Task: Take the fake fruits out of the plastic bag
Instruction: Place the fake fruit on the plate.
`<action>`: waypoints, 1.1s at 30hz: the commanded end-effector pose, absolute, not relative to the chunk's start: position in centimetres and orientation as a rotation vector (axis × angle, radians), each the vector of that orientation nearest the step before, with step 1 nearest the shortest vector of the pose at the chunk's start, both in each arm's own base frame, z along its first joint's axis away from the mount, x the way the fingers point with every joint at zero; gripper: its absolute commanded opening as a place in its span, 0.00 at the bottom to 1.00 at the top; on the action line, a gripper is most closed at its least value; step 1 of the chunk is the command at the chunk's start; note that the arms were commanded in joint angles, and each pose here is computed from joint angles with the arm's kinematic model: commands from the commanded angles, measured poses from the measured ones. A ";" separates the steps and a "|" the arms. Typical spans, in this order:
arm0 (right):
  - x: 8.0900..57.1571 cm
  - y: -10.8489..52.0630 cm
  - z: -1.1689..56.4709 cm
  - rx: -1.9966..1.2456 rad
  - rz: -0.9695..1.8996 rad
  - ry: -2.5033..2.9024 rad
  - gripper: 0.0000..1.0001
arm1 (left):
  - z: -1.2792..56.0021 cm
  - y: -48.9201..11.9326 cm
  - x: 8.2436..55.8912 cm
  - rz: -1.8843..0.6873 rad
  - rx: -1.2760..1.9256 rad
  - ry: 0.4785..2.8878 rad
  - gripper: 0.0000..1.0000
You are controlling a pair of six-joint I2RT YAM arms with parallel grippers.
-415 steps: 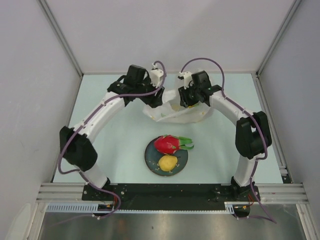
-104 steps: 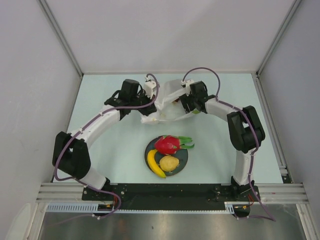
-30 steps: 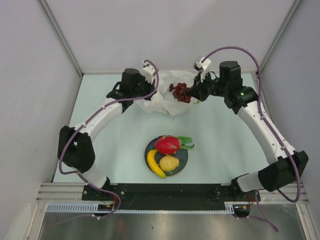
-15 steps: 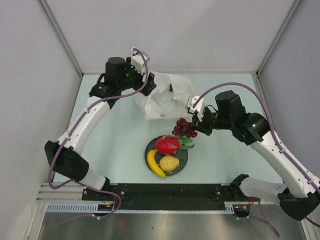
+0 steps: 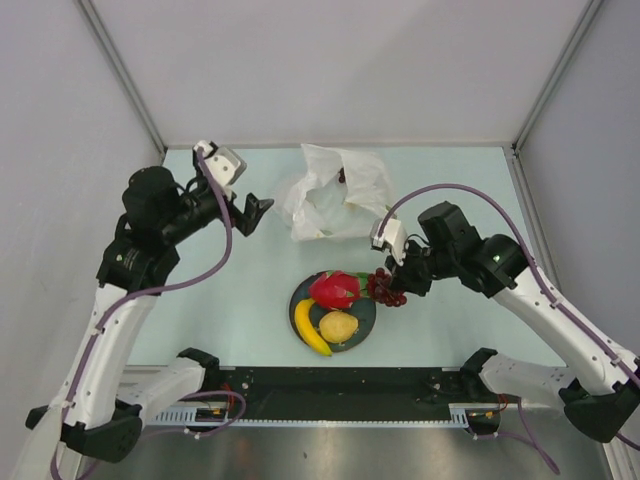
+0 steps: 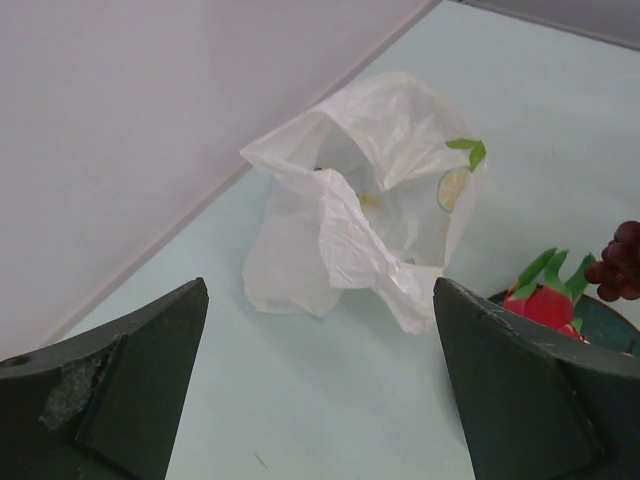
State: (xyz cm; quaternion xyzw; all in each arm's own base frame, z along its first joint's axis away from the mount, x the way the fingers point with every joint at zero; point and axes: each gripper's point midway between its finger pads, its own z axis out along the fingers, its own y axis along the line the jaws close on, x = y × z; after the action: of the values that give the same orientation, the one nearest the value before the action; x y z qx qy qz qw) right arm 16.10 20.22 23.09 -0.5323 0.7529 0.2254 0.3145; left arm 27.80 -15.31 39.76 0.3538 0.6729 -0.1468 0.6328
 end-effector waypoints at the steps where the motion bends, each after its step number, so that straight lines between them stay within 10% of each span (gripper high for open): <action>1: 17.1 21.5 23.5 -1.359 0.614 1.955 0.00 | 37.1 -14.0 27.9 -0.368 0.782 1.620 1.00; 33: 14.7 27.1 18.5 -1.297 0.838 2.255 0.00 | 39.4 -11.2 27.6 -0.450 0.641 1.571 1.00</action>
State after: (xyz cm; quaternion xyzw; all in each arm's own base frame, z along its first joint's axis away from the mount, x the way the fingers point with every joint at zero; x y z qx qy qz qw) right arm 14.08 25.74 17.70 -0.4890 0.8030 0.2829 0.1896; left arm 28.13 -10.58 38.06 0.2727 0.7067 -0.1784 0.6280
